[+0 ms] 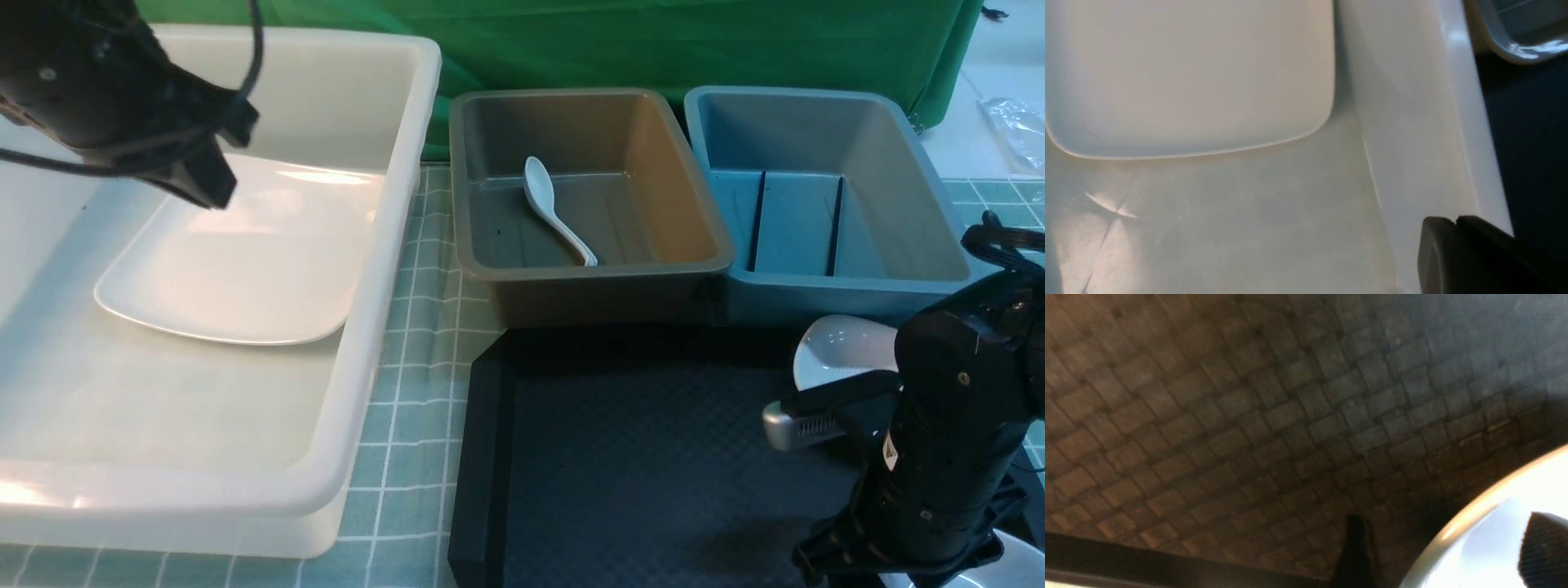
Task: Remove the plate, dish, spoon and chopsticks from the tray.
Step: Use the right arm to grab a small plate from the dinner plate, then use the right arm to put the small plate into the large storage box on the left
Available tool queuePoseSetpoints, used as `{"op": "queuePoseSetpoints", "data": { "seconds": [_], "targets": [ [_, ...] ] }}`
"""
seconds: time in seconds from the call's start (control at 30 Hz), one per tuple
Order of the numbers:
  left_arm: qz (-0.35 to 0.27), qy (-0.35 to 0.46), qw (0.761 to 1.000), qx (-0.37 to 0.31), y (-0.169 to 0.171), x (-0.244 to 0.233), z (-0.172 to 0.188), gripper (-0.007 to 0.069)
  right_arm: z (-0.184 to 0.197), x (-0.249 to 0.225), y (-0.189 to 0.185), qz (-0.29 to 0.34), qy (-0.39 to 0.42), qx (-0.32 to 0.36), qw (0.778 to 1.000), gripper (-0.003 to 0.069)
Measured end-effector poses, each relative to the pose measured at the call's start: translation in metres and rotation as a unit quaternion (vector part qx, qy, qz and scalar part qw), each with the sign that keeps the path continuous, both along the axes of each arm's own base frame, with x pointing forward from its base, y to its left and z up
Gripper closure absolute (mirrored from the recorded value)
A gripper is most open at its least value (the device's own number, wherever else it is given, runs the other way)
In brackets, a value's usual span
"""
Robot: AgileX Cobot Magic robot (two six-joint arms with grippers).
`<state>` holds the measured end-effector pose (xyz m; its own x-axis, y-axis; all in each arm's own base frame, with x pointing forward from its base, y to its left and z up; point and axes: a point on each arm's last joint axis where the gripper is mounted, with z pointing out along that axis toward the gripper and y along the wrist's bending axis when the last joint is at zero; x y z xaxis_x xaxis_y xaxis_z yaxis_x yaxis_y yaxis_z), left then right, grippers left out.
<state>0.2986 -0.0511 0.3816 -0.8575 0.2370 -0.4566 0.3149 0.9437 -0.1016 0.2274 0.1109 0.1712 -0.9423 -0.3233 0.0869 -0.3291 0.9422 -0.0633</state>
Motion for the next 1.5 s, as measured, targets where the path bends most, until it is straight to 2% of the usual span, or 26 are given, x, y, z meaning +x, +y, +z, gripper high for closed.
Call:
{"op": "queuePoseSetpoints", "data": {
  "seconds": [0.17,0.23,0.4,0.43,0.5,0.53,0.6,0.63,0.77,0.9,1.0,1.07,1.17,1.33,1.5],
  "targets": [
    [0.003,-0.016,1.000,-0.005,-0.001,-0.037,0.010,0.0616,-0.010,-0.005,-0.003,0.004,0.026,-0.013,1.000,0.0421],
    [0.009,-0.021,1.000,-0.004,0.001,-0.051,0.012,0.0616,-0.009,-0.004,-0.002,0.017,0.020,-0.008,1.000,0.0452],
    [0.036,-0.037,0.999,-0.009,0.008,-0.086,0.014,0.0616,0.014,-0.001,0.009,0.041,-0.005,0.038,0.998,0.0477],
    [0.048,-0.045,0.998,-0.015,0.011,-0.100,0.013,0.0616,0.036,0.003,0.020,0.055,-0.039,0.066,0.996,0.0528],
    [0.065,-0.052,0.996,-0.025,0.012,-0.113,0.012,0.0616,0.060,0.008,0.032,0.069,-0.074,0.090,0.991,0.0576],
    [0.074,-0.059,0.995,-0.032,0.014,-0.122,0.011,0.0616,0.088,0.012,0.045,0.085,-0.112,0.121,0.983,0.0592],
    [0.088,-0.067,0.993,-0.042,0.015,-0.134,0.008,0.0616,0.114,0.017,0.060,0.106,-0.146,0.144,0.973,0.0594],
    [0.098,-0.074,0.991,-0.051,0.017,-0.145,0.005,0.0616,0.141,0.020,0.071,0.126,-0.182,0.166,0.961,0.0594],
    [0.126,-0.095,0.985,-0.068,0.021,-0.168,0.001,0.0616,0.204,0.031,0.099,0.174,-0.259,0.211,0.926,0.0594],
    [0.166,-0.115,0.976,-0.087,0.027,-0.187,0.003,0.0616,0.240,0.042,0.128,0.222,-0.317,0.244,0.889,0.0594],
    [0.206,-0.156,0.961,-0.101,0.034,-0.203,0.010,0.0616,0.262,0.057,0.174,0.284,-0.372,0.296,0.833,0.0594],
    [0.230,-0.187,0.949,-0.110,0.039,-0.213,0.015,0.0616,0.260,0.061,0.207,0.319,-0.387,0.323,0.802,0.0594],
    [0.248,-0.214,0.938,-0.116,0.044,-0.225,0.020,0.0616,0.248,0.064,0.240,0.350,-0.390,0.343,0.780,0.0594],
    [0.267,-0.254,0.921,-0.128,0.050,-0.247,0.025,0.0616,0.191,0.062,0.303,0.401,-0.354,0.346,0.770,0.0594],
    [0.272,-0.274,0.913,-0.128,0.054,-0.258,0.027,0.0616,0.133,0.052,0.342,0.457,-0.317,0.327,0.764,0.0594]
  ]
}}
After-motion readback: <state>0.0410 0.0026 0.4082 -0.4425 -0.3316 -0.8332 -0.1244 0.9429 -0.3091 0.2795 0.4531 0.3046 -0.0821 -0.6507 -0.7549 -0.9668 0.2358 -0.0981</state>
